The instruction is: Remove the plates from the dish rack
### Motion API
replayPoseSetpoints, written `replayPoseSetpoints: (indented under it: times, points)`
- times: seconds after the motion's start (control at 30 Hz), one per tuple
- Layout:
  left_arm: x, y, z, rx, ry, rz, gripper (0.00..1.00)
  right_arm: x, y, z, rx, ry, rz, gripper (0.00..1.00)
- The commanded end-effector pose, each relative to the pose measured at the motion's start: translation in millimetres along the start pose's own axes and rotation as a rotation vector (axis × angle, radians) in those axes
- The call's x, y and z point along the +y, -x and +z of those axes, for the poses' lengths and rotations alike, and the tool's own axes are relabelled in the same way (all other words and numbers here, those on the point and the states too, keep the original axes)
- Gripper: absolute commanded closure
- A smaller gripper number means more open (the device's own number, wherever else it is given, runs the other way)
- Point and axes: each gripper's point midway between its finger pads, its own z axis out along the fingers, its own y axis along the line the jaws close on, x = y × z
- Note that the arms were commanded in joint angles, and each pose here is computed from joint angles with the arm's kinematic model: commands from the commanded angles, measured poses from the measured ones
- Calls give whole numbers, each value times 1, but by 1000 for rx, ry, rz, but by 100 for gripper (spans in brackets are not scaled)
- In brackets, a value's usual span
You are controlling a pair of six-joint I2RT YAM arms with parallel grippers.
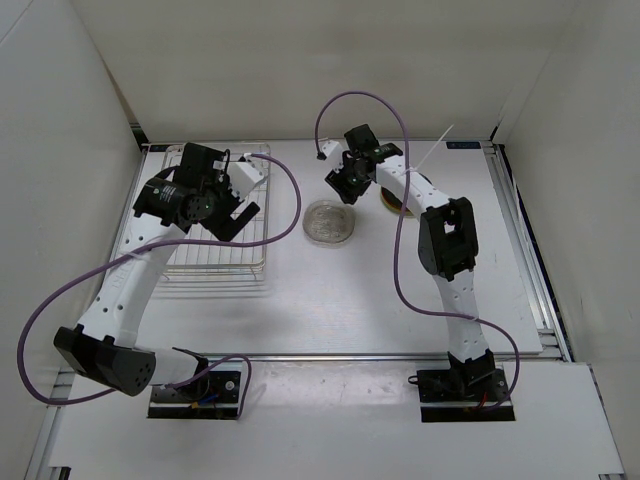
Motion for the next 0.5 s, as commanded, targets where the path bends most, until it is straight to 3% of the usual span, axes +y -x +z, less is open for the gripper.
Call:
replayPoseSetpoints:
  times: [0.0, 0.17, 0.27, 0.3, 0.47]
  points:
    - [1, 4, -7, -34, 1, -27, 0, -2, 8, -5, -12, -14, -5, 43]
    - [2, 3, -5, -30, 11, -38, 0, -7, 17, -18, -38, -52, 34, 29]
    - [14, 2, -3, -28, 87, -57, 0, -6, 28, -37, -73, -68, 87, 13]
    - [17, 2, -1, -24, 108, -70, 0, -8, 28, -44, -85, -67, 111, 0]
    - [50, -3, 0, -27, 292, -190, 0, -28, 47, -112, -193, -153, 270, 0]
